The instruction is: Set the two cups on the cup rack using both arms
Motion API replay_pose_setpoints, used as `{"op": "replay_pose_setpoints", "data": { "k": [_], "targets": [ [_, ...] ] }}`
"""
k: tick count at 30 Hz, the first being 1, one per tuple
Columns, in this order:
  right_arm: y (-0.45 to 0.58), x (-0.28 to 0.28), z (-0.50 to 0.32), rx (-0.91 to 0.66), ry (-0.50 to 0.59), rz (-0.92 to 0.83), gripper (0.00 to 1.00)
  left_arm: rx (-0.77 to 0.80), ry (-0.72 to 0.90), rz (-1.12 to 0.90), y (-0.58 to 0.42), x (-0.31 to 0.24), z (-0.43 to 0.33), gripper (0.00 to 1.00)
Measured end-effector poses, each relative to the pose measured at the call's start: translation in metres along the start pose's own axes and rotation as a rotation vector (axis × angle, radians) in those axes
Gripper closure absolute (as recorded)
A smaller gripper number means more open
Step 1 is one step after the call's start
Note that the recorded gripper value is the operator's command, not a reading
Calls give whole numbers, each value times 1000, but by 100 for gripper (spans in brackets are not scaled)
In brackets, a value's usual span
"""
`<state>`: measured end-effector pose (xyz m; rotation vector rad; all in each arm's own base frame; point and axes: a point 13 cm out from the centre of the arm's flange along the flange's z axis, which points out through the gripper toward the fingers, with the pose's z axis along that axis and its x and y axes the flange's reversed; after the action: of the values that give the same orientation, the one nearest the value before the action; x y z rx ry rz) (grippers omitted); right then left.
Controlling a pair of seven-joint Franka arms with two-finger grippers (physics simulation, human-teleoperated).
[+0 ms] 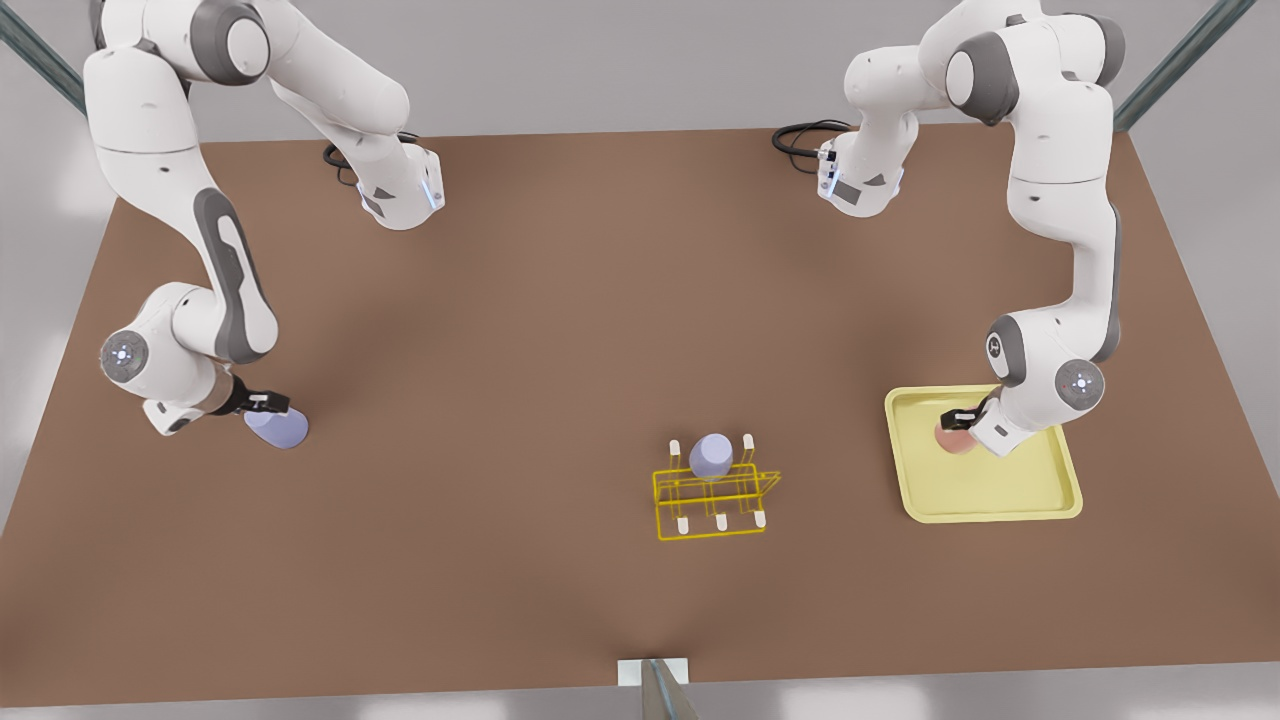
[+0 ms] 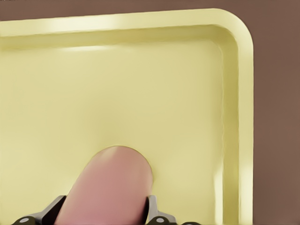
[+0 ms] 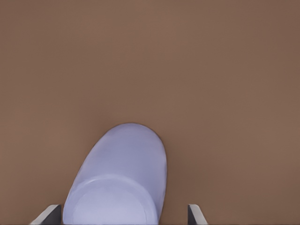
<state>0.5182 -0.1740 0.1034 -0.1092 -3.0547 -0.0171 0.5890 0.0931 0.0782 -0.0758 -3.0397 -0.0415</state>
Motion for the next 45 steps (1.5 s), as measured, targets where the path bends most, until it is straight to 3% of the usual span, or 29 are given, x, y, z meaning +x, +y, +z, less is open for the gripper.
{"op": "replay_pose_setpoints", "data": {
  "k": [7,24,28,31,39,45],
  "targets": [
    [-2,2,23,1,-39,-8,0,-2,-4,10,-1,-1,0,20],
    [2,-6,37,-3,-77,-26,0,0,-14,13,-4,-5,-10,20],
    [3,-6,37,-4,-79,-30,13,-2,-33,16,-5,-13,-25,20],
    [4,-7,36,-4,-80,-33,16,1,-44,20,-10,-20,-38,20],
    [5,-12,25,2,-98,-43,16,8,-52,28,-45,-27,-53,23],
    [38,-33,-1,-3,-147,-103,15,15,-90,98,-157,-52,-94,23]
  ]
}}
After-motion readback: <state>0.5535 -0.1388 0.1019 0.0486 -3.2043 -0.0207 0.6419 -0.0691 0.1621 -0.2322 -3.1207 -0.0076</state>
